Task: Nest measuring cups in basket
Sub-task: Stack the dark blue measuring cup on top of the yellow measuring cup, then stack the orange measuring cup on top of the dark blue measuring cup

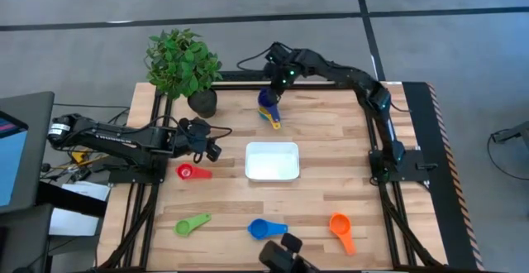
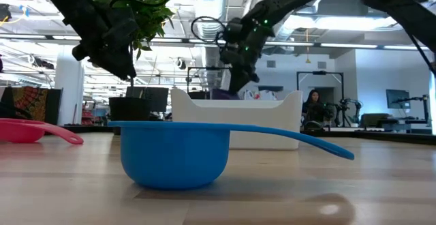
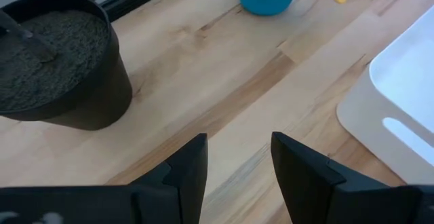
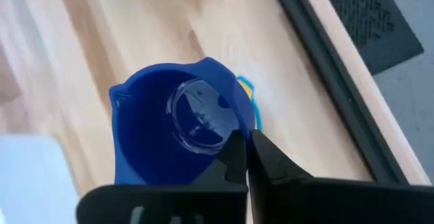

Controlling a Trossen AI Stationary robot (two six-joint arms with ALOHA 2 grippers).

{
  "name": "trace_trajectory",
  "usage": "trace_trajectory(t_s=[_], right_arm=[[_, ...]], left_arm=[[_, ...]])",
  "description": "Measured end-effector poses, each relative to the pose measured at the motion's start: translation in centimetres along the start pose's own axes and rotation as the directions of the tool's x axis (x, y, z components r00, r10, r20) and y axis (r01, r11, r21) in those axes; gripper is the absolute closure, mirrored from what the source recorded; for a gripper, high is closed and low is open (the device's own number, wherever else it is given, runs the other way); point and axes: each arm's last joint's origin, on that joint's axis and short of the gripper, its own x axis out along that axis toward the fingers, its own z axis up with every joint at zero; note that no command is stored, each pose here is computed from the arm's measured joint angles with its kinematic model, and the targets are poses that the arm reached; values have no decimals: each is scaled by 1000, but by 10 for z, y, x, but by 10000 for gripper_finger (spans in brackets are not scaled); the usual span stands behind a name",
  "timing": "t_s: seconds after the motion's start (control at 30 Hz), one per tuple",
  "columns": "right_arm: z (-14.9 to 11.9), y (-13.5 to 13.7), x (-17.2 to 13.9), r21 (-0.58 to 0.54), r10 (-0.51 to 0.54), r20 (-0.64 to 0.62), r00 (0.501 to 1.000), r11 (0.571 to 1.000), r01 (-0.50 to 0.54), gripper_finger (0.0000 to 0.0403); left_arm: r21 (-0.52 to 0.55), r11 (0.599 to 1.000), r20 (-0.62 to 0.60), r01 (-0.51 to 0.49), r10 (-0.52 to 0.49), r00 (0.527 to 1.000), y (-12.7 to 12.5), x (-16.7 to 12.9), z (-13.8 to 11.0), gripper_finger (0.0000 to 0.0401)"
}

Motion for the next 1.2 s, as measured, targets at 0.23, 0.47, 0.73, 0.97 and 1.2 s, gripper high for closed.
trace_trajectory(t_s=[0.23,0.47,0.73,0.97,1.2], right_arm=[[-9,2,19,47,23,-100,995,999,-18,391],[-8,0,18,111,20,-83,996,994,-10,326],[-10,-3,14,97,16,-108,994,995,-5,224],[-5,20,-20,84,-21,-56,998,996,26,215],[-3,61,-59,101,11,16,1000,995,-13,254]], left_arm=[[-55,998,-41,40,-43,998,-1,0,-2,250],[-119,989,-84,88,-98,992,-3,0,-3,250],[-163,978,-136,131,-153,979,-1,-4,-4,250],[-249,959,-182,136,-185,966,19,-26,-6,250],[-332,928,-202,168,-244,949,41,-49,-9,250]])
